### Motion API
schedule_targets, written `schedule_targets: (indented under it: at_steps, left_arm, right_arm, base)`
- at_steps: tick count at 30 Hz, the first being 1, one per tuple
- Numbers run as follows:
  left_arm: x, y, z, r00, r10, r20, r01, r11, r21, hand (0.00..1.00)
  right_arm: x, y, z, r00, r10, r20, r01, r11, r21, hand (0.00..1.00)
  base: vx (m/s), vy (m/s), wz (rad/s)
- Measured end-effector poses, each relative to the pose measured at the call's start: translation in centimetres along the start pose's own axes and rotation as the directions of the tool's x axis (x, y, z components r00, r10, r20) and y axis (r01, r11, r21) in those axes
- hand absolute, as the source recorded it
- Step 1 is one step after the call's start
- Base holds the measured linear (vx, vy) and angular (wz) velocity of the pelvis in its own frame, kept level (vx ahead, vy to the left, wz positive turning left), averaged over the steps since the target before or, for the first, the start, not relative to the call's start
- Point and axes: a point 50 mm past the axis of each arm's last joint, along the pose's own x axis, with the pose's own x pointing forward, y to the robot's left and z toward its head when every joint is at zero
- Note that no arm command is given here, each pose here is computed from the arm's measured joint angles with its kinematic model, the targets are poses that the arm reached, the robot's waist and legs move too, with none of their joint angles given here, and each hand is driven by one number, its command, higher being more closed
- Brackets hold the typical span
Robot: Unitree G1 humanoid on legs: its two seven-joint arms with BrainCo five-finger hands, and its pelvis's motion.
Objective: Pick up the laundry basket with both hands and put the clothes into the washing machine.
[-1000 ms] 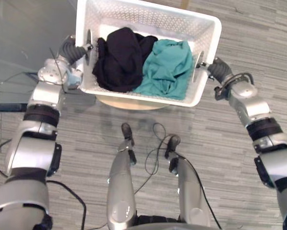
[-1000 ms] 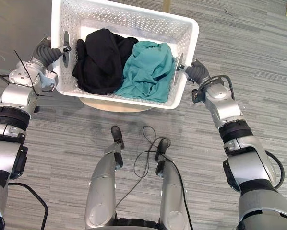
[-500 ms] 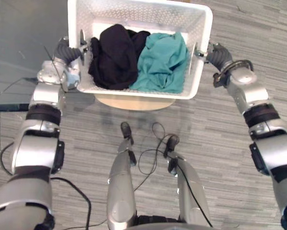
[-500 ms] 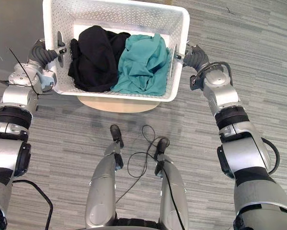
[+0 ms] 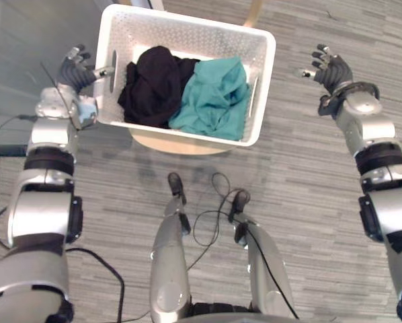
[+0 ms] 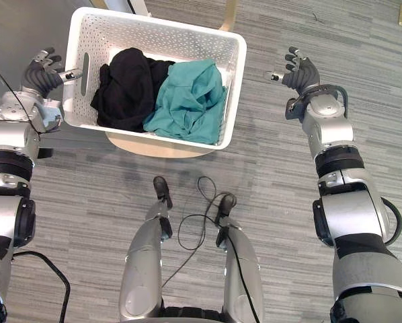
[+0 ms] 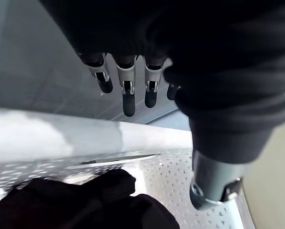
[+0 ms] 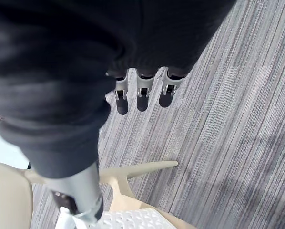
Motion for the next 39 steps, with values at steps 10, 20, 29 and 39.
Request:
schedule_targets:
  at_steps: [10,20,29,39]
  left_arm:
    - [-0.2,0.9,2.5,0.994,0.017,0.11,-0.013,0.999,-0.04,0.0]
    - [-1.2,0.9,2.7,0.984,0.002,0.177,0.008,0.998,-0.055,0.0]
    - [-9.9,2.6,-3.8,0.98,-0.007,0.198,0.026,0.995,-0.094,0.0]
    - [-22.9,2.3,-16.6,0.947,0.201,-0.251,-0.266,0.927,-0.266,0.0]
  right_arm:
    - [-1.4,-2.6,-2.9,0.996,-0.058,-0.067,0.059,0.998,0.023,0.0]
    - [-3.8,-4.8,-4.8,0.995,-0.083,-0.058,0.087,0.994,0.064,0.0]
    - [-12.0,-6.0,-9.1,0.997,-0.061,-0.056,0.061,0.998,0.01,0.0]
    - [-26.8,-6.4,-21.3,0.838,-0.311,-0.449,0.401,0.908,0.12,0.0]
  base:
    - [0.01,-0.043,-0.03]
    - [0.01,-0.054,0.05]
    - [0.07,-0.073,0.2]
    - [0.03,-0.116,0.51]
